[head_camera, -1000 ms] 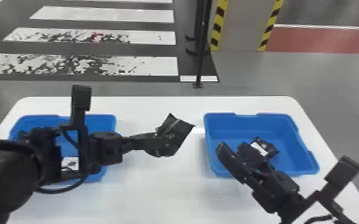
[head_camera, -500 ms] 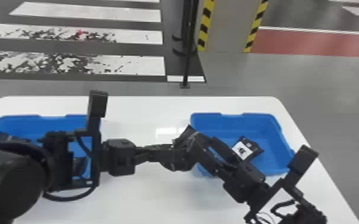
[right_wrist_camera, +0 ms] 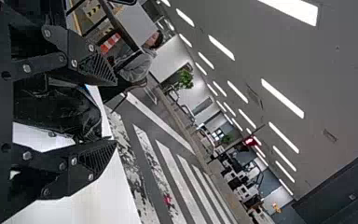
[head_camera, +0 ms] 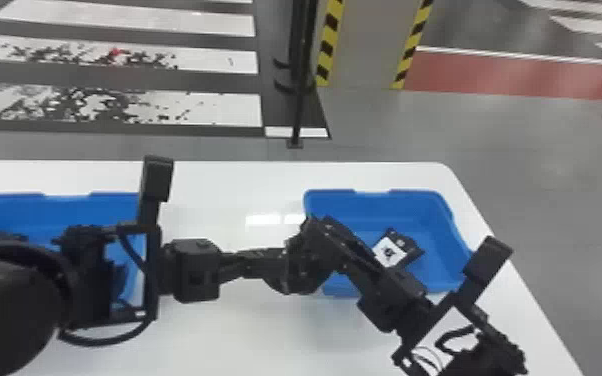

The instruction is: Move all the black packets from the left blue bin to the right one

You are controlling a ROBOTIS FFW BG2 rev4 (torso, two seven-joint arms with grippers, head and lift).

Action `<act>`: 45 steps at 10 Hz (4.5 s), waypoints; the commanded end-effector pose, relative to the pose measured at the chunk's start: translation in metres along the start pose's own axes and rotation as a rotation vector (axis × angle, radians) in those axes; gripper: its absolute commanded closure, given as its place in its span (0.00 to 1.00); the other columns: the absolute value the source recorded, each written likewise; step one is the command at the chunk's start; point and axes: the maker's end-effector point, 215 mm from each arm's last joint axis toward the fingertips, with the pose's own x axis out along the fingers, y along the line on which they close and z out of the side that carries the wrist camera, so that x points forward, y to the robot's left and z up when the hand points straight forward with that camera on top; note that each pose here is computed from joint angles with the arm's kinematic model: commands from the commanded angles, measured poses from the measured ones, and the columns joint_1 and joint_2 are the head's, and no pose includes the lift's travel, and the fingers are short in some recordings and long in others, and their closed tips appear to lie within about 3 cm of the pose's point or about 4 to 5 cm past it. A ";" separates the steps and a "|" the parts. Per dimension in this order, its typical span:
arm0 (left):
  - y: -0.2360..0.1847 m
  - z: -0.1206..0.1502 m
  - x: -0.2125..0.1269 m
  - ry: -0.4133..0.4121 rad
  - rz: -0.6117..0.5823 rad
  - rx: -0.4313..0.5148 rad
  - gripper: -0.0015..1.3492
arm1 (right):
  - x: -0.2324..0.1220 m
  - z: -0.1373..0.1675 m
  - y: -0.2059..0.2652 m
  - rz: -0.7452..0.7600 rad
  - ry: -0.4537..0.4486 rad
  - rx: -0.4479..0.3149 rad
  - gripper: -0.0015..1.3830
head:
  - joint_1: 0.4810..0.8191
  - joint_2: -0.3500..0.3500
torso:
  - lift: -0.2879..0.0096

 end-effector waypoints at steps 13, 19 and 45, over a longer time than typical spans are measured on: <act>0.014 -0.014 -0.100 -0.200 0.138 -0.069 0.11 | 0.012 0.061 -0.132 -0.131 -0.021 -0.046 0.92 | 0.63 0.27 | 0.50; 0.029 -0.015 -0.120 -0.231 0.195 -0.086 0.11 | 0.020 0.049 -0.212 -0.272 0.014 -0.048 0.25 | 0.63 0.28 | 0.50; 0.261 -0.070 -0.260 -0.025 0.765 -0.439 0.12 | -0.151 -0.015 -0.095 -0.487 0.015 -0.239 0.08 | 0.63 0.68 | 0.50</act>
